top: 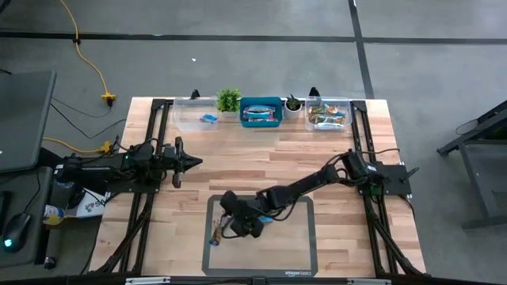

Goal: Pick and place Granola Bars by type
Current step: Put the blue granola bar into the left transparent bin

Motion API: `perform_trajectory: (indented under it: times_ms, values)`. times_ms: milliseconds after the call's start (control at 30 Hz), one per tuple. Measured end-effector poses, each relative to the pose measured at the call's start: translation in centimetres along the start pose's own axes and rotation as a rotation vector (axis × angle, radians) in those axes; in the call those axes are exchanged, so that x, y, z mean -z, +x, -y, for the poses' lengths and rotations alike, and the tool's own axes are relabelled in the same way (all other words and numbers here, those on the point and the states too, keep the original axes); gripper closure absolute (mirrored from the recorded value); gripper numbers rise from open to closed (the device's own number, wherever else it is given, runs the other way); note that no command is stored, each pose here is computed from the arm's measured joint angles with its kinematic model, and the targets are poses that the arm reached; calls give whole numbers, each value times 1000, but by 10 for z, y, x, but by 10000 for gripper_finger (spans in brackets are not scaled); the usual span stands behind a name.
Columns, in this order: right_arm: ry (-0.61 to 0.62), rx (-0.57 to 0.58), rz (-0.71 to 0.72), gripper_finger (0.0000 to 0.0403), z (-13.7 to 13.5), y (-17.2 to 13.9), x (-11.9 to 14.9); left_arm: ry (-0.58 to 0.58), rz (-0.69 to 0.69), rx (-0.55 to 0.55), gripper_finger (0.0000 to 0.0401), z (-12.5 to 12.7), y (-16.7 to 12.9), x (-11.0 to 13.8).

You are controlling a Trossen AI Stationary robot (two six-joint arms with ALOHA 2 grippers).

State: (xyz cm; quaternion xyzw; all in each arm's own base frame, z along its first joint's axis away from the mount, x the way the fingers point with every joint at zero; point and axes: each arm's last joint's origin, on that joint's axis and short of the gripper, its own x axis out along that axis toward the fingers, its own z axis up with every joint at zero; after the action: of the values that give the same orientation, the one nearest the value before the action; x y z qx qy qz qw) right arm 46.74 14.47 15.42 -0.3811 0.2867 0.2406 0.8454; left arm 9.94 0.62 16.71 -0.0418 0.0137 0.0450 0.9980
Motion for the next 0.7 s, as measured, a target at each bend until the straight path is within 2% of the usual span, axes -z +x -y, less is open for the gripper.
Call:
perform_trajectory:
  times_ms: [700]
  values:
    - [-144, 69, 3, 187, -6, 5, 9, 0, 0, 0, 400, 0, 0, 0]
